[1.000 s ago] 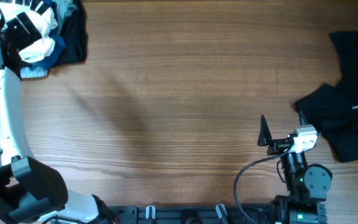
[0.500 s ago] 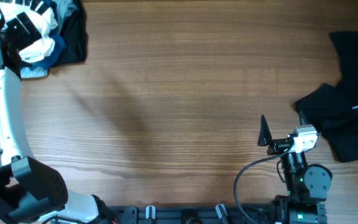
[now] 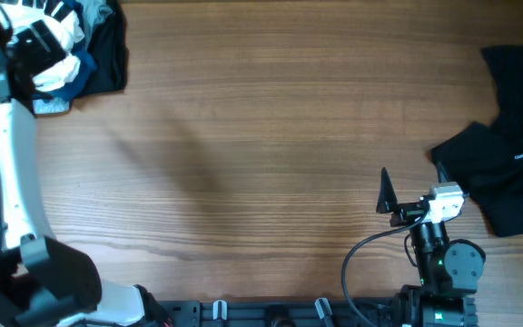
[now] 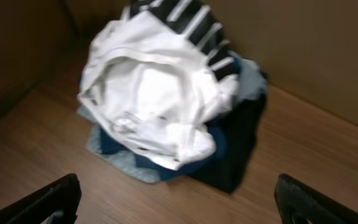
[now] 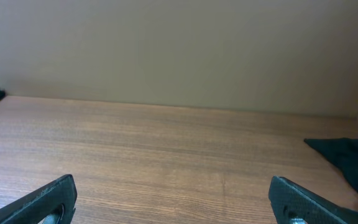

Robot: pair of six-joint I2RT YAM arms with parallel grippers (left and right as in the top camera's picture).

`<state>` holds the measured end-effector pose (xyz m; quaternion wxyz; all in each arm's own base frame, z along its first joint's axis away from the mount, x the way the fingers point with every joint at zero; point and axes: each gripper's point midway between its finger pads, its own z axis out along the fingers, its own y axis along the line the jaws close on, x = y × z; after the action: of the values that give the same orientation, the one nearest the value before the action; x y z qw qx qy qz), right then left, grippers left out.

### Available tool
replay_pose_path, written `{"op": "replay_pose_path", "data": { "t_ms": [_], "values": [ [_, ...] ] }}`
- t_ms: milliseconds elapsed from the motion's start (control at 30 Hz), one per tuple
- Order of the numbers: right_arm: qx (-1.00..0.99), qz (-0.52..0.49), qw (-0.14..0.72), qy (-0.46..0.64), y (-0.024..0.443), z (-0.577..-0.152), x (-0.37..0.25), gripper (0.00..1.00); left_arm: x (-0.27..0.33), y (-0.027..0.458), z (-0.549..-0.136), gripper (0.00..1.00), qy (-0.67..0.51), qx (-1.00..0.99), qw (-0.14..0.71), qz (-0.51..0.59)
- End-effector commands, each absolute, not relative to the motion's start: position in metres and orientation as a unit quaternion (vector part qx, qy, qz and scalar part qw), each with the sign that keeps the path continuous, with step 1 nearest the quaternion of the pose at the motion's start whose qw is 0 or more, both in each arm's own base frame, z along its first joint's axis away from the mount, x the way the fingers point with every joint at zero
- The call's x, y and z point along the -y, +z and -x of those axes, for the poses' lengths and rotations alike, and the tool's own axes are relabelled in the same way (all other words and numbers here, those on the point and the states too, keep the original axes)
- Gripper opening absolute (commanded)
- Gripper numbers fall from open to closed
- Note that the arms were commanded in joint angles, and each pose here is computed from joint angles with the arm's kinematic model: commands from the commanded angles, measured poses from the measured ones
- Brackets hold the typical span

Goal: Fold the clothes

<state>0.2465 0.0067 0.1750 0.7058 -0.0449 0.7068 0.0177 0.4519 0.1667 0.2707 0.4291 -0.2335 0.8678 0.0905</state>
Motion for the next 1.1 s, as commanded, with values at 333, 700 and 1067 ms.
{"op": "replay_pose_path", "data": {
  "t_ms": [333, 700, 1067],
  "values": [
    [-0.700, 0.044, 0.713, 0.011, 0.179, -0.246, -0.005, 1.00, 0.010, 0.364, -0.379, 1.00, -0.031, -0.857, 0.512, 0.057],
    [-0.700, 0.044, 0.713, 0.011, 0.179, -0.246, -0.005, 1.00, 0.027, 0.268, -0.333, 1.00, -0.120, -0.794, 0.596, 0.009],
    [-0.700, 0.045, 0.713, 0.010, 0.179, -0.246, -0.005, 1.00, 0.028, 0.191, -0.265, 1.00, -0.121, -0.751, 0.649, 0.003]
  ]
}}
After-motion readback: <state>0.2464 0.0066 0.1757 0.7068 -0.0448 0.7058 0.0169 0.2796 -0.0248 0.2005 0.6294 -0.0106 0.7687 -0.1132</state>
